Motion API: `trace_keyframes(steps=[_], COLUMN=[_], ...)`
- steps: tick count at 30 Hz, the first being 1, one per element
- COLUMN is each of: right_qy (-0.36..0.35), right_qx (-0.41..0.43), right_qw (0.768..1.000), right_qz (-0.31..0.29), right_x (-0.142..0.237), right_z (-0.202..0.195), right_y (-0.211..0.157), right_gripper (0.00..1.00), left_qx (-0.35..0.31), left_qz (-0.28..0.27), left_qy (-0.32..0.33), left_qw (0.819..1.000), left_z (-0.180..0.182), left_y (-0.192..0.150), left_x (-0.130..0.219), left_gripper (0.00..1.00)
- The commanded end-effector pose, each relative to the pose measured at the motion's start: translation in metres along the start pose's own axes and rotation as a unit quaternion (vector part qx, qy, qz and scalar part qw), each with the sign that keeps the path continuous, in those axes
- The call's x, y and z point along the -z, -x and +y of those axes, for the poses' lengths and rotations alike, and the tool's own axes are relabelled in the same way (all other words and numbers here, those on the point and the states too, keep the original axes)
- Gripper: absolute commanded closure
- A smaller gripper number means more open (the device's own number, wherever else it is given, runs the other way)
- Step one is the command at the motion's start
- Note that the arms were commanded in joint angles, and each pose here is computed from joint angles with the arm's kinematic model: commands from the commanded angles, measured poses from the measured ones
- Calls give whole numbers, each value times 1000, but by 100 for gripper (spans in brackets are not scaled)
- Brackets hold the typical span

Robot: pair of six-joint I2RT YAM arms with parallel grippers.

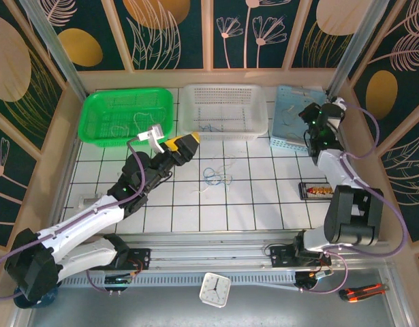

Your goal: Untangle the cables

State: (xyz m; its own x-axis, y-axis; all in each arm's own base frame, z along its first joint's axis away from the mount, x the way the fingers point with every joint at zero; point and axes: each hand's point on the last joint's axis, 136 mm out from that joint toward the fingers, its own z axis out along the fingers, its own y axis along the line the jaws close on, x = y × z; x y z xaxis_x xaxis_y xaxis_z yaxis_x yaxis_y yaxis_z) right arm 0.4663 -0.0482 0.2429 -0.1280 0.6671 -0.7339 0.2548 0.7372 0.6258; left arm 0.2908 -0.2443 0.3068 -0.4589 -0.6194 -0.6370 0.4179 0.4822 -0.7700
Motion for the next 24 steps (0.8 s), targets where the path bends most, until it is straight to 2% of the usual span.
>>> trace_keyframes(steps=[1, 4, 5, 6, 15, 19, 24], right_qy=[-35, -49, -53, -54, -8, 46, 112], right_qx=[8, 11, 12, 15, 5, 5, 34], right_qw=[999, 998, 997, 997, 997, 995, 986], right_qz=[-5, 33, 49, 59, 77, 89, 123], right_x=[-15, -35, -41, -44, -28, -7, 28], right_z=[-19, -32, -35, -35, -13, 20, 71], right_y=[13, 2, -2, -5, -9, -19, -55], right_gripper=[100, 57, 50, 48, 45, 45, 45], left_qx=[-16, -18, -19, -20, -28, -43, -61], left_qz=[-1, 3, 6, 7, 18, 25, 41], left_qy=[17, 17, 17, 18, 31, 48, 77], left_qw=[1000, 1000, 1000, 1000, 999, 998, 994], left_z=[9, 9, 9, 10, 19, 27, 43], left_y=[0, -1, -3, -3, -10, -14, -23], left_x=[4, 4, 4, 4, 6, 5, 5], left_gripper=[1, 1, 1, 1, 1, 1, 1])
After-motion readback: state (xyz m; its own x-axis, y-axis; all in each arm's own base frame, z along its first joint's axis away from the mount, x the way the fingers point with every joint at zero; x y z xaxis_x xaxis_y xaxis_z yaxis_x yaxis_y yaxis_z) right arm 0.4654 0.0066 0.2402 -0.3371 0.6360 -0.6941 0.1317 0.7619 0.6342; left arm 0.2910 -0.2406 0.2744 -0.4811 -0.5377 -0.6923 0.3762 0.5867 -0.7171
